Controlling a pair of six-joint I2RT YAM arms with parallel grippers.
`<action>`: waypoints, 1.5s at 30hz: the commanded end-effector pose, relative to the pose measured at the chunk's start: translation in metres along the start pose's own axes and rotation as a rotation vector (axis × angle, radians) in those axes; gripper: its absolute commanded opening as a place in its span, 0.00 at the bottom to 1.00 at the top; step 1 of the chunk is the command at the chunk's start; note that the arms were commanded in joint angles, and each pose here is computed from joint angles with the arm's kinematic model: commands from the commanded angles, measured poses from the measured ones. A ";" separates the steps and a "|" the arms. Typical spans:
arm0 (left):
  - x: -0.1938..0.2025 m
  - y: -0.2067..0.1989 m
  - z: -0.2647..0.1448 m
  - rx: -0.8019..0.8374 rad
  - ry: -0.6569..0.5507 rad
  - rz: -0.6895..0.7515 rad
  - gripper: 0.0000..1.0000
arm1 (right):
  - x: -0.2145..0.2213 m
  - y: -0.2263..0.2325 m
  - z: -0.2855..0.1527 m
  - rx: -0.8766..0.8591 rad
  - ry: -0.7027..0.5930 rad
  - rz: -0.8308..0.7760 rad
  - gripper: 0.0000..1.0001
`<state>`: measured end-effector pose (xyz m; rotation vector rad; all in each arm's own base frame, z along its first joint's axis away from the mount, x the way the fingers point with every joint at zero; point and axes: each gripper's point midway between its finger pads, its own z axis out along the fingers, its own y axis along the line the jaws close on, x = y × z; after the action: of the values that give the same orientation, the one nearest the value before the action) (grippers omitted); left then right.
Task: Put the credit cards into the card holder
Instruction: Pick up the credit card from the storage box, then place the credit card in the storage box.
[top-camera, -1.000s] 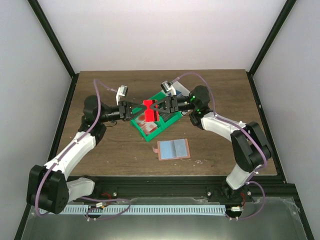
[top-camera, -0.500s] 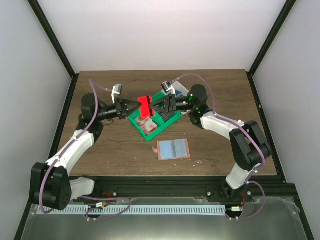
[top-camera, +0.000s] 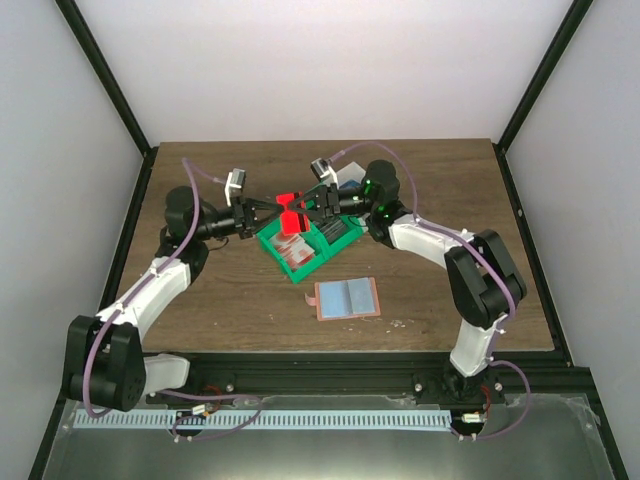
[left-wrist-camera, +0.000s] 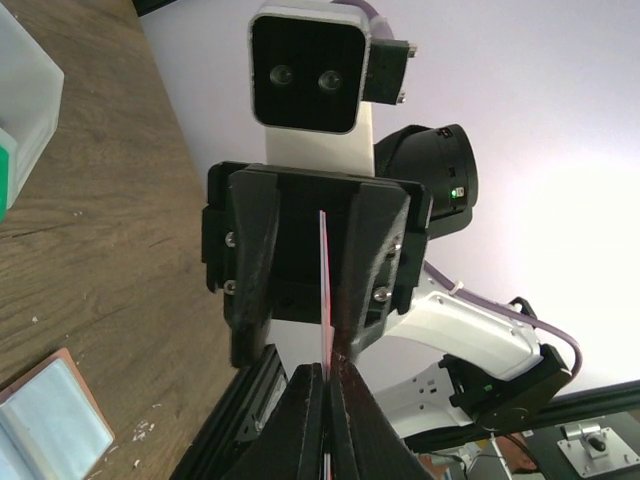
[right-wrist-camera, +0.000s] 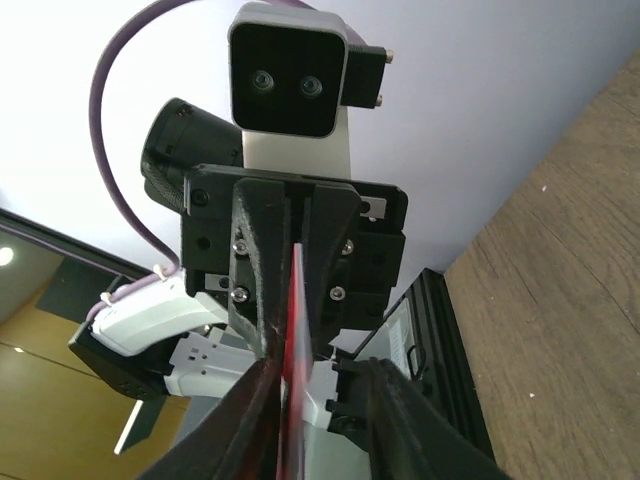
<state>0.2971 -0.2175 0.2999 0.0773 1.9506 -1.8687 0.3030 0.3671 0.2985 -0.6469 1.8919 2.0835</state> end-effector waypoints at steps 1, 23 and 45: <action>0.001 -0.002 0.000 0.017 0.011 0.023 0.04 | -0.004 -0.002 0.005 0.006 0.004 -0.007 0.22; -0.006 0.009 -0.016 -0.012 -0.033 0.013 0.01 | -0.013 -0.018 -0.019 0.062 -0.112 0.059 0.06; -0.018 0.105 -0.028 -0.716 -0.001 0.286 0.00 | 0.002 -0.049 -0.090 0.525 -0.336 -0.034 0.01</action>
<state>0.3395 -0.1767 0.2403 0.0370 2.1938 -1.2523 0.3341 0.3013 0.2645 -0.2399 2.0186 1.6491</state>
